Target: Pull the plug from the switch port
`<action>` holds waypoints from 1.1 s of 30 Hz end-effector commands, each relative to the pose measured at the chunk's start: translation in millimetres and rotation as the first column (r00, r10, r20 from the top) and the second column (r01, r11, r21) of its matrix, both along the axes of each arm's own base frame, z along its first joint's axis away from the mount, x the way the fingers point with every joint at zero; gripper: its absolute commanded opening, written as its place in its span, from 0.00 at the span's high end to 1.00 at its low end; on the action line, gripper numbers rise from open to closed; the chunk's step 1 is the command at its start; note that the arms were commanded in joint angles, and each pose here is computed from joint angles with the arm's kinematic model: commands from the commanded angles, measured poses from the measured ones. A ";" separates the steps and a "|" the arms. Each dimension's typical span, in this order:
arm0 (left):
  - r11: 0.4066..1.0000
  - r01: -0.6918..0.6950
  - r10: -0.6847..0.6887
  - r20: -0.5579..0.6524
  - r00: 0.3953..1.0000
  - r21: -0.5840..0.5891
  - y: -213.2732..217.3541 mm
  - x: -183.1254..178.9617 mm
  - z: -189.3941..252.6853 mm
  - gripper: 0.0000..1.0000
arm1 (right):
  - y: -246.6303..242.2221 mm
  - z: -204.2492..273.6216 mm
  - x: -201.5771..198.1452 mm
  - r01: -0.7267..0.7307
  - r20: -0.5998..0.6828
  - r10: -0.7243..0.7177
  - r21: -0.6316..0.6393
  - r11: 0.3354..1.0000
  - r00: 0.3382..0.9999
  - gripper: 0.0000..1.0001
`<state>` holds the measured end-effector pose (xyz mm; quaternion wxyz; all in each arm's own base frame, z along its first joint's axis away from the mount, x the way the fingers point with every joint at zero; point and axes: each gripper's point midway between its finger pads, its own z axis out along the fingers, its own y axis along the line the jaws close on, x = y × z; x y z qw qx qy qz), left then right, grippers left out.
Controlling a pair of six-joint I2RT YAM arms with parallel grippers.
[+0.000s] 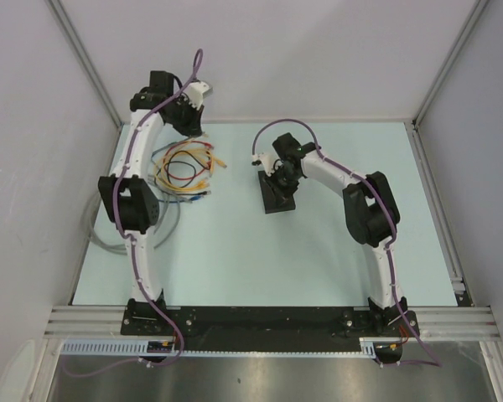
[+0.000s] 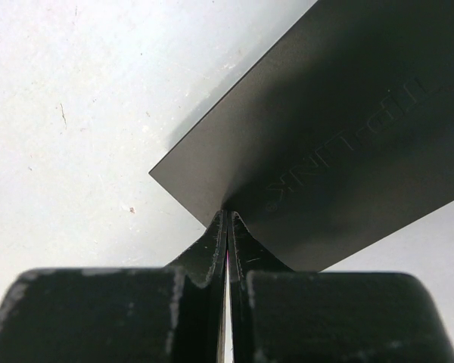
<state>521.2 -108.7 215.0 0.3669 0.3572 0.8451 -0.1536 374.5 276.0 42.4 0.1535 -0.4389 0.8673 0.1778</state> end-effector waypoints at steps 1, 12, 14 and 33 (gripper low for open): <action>0.981 -0.181 0.166 0.178 0.970 0.074 23.2 41.3 16.1 0.86 | -24.7 -57.0 -19.1 -0.005 -0.115 -0.012 -0.145 0.989 0.993 1.00; 0.875 -0.469 0.485 0.228 0.844 -0.122 21.8 66.4 55.3 0.00 | -26.6 -50.2 -4.0 0.038 -0.083 -0.049 -0.130 0.991 0.995 0.96; 0.876 -0.453 0.475 0.139 0.869 -0.167 -5.8 51.7 43.5 0.00 | -22.8 -46.7 1.8 0.046 -0.067 -0.055 -0.122 0.991 0.996 0.92; 0.889 -0.377 0.343 -0.166 0.924 -0.261 -94.4 14.5 -16.4 0.01 | -132.5 97.3 156.1 0.560 0.214 -0.583 0.162 0.812 0.784 0.15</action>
